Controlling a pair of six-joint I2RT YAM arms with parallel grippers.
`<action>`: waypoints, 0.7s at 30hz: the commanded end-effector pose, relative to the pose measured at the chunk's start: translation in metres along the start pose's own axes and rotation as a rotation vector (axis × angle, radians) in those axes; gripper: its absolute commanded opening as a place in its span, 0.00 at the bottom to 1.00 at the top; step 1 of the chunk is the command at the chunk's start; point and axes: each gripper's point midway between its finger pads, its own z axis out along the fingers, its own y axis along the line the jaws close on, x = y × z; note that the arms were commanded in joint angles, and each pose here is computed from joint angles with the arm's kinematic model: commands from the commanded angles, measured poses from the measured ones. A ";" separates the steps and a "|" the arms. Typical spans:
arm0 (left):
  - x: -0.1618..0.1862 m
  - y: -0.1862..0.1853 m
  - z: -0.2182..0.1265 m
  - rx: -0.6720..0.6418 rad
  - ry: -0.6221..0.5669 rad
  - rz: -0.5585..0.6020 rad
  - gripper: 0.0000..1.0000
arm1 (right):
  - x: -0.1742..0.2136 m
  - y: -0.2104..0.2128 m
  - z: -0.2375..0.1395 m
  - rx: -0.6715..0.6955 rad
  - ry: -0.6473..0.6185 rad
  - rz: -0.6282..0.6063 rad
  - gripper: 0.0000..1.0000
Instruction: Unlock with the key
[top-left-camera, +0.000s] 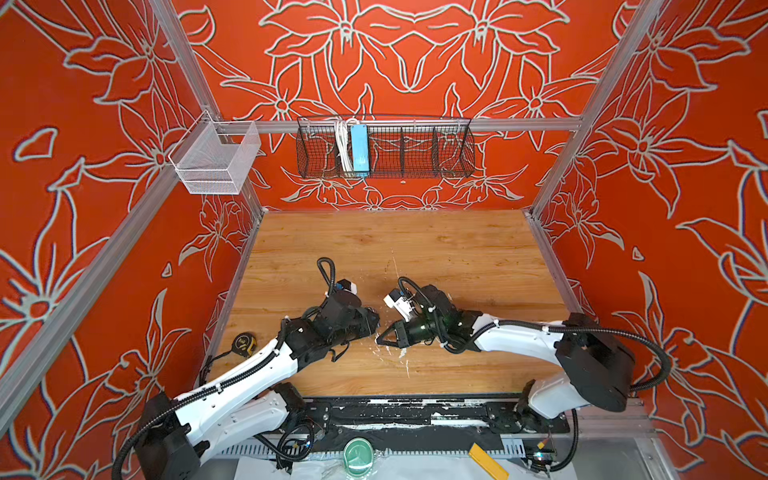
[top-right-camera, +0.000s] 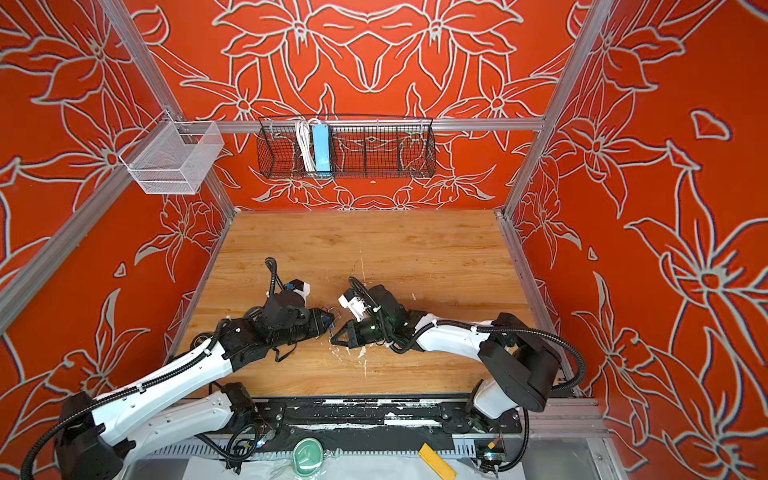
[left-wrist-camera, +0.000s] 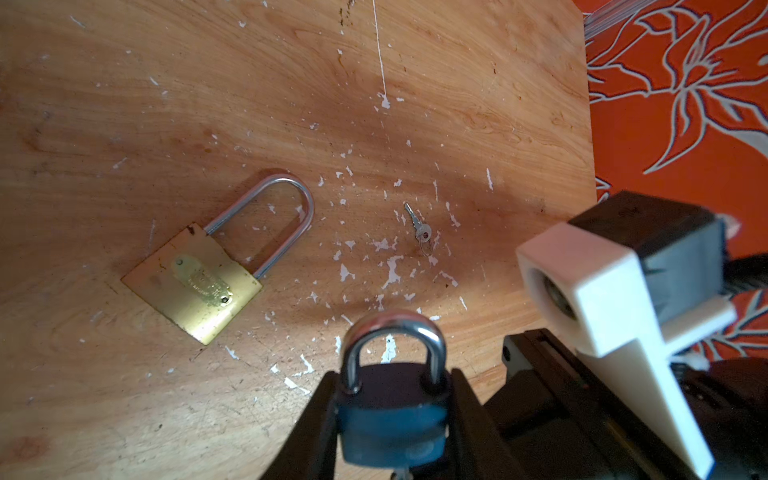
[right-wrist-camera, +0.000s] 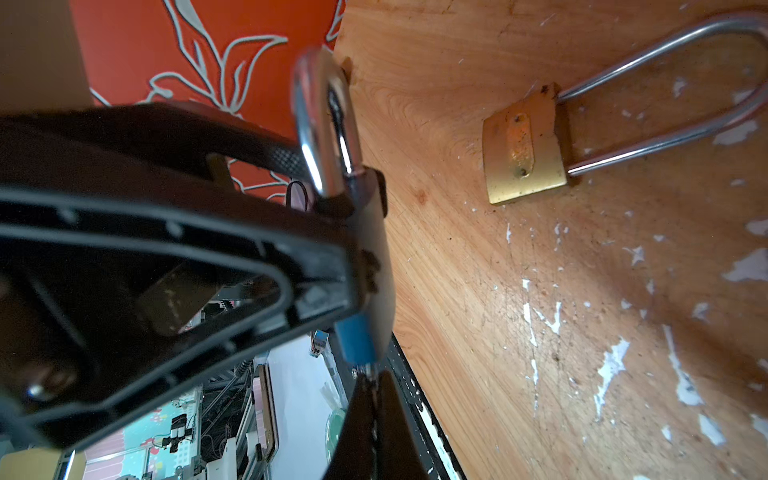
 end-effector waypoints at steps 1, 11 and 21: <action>0.006 0.011 -0.001 -0.036 0.000 -0.035 0.00 | -0.031 0.020 -0.015 -0.014 -0.133 -0.087 0.00; 0.004 0.012 0.005 -0.008 -0.033 -0.245 0.00 | -0.034 0.017 -0.017 -0.010 -0.176 -0.081 0.00; 0.007 0.018 0.007 0.065 -0.069 -0.468 0.00 | -0.028 0.009 -0.025 0.033 -0.194 -0.088 0.00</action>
